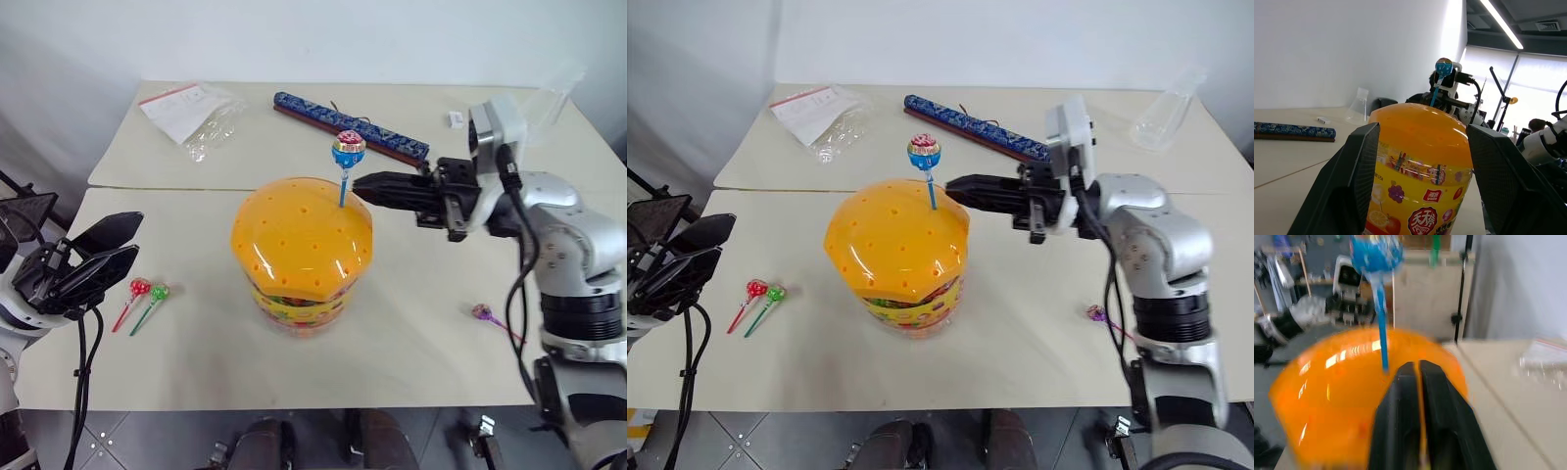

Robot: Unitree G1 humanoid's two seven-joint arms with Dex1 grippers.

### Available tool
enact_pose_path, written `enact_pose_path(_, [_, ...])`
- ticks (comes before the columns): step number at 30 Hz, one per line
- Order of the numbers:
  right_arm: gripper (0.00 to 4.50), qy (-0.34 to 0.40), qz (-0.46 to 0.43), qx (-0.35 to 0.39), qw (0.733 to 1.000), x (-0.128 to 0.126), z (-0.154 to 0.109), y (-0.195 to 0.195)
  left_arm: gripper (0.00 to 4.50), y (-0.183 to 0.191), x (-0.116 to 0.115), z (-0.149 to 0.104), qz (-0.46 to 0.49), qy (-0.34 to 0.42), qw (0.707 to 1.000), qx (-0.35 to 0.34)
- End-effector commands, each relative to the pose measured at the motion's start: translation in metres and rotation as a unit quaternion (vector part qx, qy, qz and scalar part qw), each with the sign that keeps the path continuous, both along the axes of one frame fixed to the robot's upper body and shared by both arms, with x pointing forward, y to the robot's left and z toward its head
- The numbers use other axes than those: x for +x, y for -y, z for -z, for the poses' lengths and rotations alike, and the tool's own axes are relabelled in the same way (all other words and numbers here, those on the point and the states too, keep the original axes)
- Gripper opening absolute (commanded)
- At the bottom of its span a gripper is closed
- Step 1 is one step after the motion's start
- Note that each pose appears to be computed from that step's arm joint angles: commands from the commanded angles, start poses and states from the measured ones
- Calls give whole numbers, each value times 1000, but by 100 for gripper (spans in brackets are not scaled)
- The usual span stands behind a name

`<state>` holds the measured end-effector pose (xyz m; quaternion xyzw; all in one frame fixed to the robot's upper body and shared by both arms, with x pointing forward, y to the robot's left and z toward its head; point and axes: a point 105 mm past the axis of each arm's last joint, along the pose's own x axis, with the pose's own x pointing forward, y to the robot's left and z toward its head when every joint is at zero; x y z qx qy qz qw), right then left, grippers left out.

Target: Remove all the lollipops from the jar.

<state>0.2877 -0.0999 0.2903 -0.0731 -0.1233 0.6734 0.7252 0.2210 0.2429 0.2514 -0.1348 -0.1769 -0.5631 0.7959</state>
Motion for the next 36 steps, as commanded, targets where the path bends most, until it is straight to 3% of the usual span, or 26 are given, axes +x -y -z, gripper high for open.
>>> enact_pose_path(1, [153,53,-28,25,998,-14,-13,-8,297,3,-5,-7,7,22,1000,5])
enact_pose_path(5, [287,52,-55,33,997,-21,-15,-19,297,8,-6,-7,26,20,999,14])
enact_pose_path(12, [287,35,-78,36,996,-22,-18,-42,297,13,-6,-10,34,25,999,15])
enact_pose_path(15, [243,30,-81,38,996,-20,-19,-46,297,14,-5,-10,33,27,999,13])
enact_pose_path(23, [2,32,-90,73,993,-21,-30,-41,297,13,-4,-14,34,35,999,4])
enact_pose_path(27, [2,59,-77,148,984,-20,-64,-25,297,16,-2,-15,41,44,998,8])
enact_pose_path(30, [2,37,-42,174,983,-21,-86,4,297,24,-3,-19,61,55,996,17])
enact_pose_path(34, [2,35,58,87,994,-10,-73,46,297,39,-8,-16,93,60,991,76])
enact_pose_path(36, [2,2,162,14,987,7,-47,86,297,44,-11,-8,108,63,981,150])
